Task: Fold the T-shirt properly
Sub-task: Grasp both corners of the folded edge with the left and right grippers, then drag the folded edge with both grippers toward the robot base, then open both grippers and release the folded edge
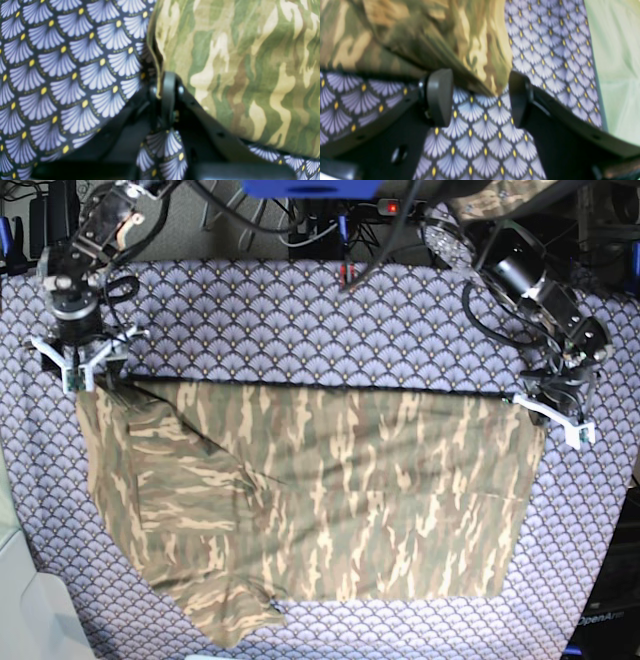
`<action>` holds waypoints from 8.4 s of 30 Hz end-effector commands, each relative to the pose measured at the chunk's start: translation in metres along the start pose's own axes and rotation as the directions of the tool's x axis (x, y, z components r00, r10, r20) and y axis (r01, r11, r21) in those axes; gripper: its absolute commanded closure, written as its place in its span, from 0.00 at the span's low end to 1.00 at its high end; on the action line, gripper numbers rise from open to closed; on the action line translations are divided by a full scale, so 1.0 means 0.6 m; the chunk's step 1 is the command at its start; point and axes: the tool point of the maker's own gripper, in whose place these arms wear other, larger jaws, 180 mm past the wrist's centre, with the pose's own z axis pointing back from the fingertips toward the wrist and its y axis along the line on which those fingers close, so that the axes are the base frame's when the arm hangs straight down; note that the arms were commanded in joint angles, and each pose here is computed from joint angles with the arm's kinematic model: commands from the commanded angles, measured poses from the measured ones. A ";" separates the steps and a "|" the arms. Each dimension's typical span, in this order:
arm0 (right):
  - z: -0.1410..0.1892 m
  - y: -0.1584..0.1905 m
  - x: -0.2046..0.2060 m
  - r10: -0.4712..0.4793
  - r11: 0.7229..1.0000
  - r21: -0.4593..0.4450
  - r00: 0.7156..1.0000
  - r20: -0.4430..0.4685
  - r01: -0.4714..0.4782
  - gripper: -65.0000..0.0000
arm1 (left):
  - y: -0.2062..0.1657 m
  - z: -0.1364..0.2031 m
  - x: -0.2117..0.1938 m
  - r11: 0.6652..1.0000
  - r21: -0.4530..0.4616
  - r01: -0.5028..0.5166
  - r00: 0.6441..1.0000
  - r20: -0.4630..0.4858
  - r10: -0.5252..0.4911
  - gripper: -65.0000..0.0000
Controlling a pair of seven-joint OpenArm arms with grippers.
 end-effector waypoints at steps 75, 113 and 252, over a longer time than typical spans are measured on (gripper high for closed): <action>-0.119 -0.018 -0.065 -0.144 0.987 0.049 0.982 -0.124 0.151 0.46 | 0.013 0.002 0.028 0.998 0.033 0.045 0.999 0.022 -0.046 1.00; -0.009 -0.099 -0.114 -0.129 0.984 -0.142 0.981 -0.142 0.109 1.00 | 0.083 0.047 -0.012 0.985 0.131 0.114 0.989 -0.107 -0.100 1.00; 0.011 -0.214 0.015 -0.163 0.932 -0.286 0.962 0.218 0.223 0.56 | 0.056 0.080 0.103 0.946 0.188 0.265 0.964 -0.052 -0.260 0.49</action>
